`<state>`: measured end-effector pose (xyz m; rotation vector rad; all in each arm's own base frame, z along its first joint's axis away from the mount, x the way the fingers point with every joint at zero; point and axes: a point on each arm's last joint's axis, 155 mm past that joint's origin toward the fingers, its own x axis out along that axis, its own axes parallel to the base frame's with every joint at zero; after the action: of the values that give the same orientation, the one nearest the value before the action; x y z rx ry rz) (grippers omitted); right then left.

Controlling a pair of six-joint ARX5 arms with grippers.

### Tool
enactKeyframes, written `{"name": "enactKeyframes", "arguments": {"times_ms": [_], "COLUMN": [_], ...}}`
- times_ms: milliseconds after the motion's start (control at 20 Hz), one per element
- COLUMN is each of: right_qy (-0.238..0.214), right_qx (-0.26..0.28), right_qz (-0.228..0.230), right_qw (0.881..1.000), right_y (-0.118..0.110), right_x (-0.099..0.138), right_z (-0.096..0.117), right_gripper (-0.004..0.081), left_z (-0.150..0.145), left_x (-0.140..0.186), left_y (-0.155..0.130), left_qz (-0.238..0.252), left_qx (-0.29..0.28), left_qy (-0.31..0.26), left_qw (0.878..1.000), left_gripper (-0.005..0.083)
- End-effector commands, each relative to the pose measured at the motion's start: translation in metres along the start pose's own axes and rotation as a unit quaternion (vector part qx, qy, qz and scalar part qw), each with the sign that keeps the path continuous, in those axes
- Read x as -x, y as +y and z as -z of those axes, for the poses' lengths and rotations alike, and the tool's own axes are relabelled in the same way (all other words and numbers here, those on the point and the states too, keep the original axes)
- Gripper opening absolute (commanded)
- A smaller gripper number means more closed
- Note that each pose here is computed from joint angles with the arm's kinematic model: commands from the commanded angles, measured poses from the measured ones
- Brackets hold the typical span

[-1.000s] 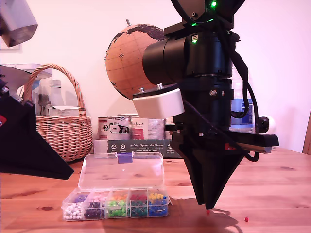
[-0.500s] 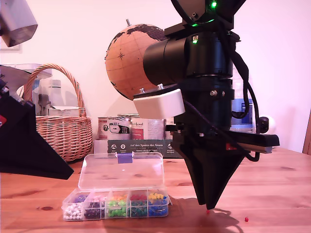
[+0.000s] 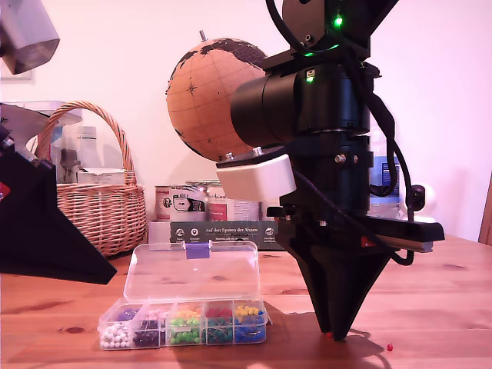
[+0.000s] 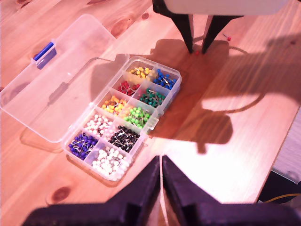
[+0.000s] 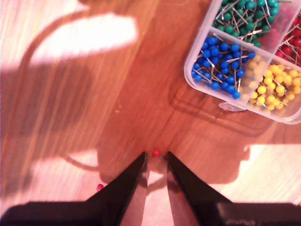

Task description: Sort the loose pins on the table into their correct compartments

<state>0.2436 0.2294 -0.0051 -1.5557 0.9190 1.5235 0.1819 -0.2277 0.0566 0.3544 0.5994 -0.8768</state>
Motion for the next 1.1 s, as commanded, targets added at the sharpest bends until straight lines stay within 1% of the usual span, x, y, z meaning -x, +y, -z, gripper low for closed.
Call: {"name": "enactKeyframes", "arguments": {"times_ms": [0, 450, 700, 1050], "right_qy": [0.004, 0.004, 0.003, 0.004], "right_qx": [0.003, 0.004, 0.011, 0.014], "right_qz": [-0.019, -0.019, -0.019, -0.019], "right_qw": [1.0, 1.0, 1.0, 1.0], "right_y": [0.0075, 0.0074, 0.009, 0.0099], "right_x": [-0.0115, -0.0115, -0.0115, -0.0113], "right_z": [0.0006, -0.0002, -0.005, -0.0063], "right_gripper": [0.0106, 0.0106, 0.0106, 0.0106], "left_z": [0.0111, 0.0109, 0.0109, 0.011], "left_x": [-0.0023, -0.0023, -0.0023, -0.0023], "left_y": [0.0005, 0.0006, 0.0005, 0.0006], "left_qz": [-0.001, -0.001, -0.001, -0.001], "left_qx": [0.004, 0.003, 0.002, 0.002], "left_qy": [0.011, 0.011, 0.011, 0.011], "left_qw": [1.0, 1.0, 1.0, 1.0], "left_gripper": [-0.0024, -0.0024, -0.0024, -0.0024]}}
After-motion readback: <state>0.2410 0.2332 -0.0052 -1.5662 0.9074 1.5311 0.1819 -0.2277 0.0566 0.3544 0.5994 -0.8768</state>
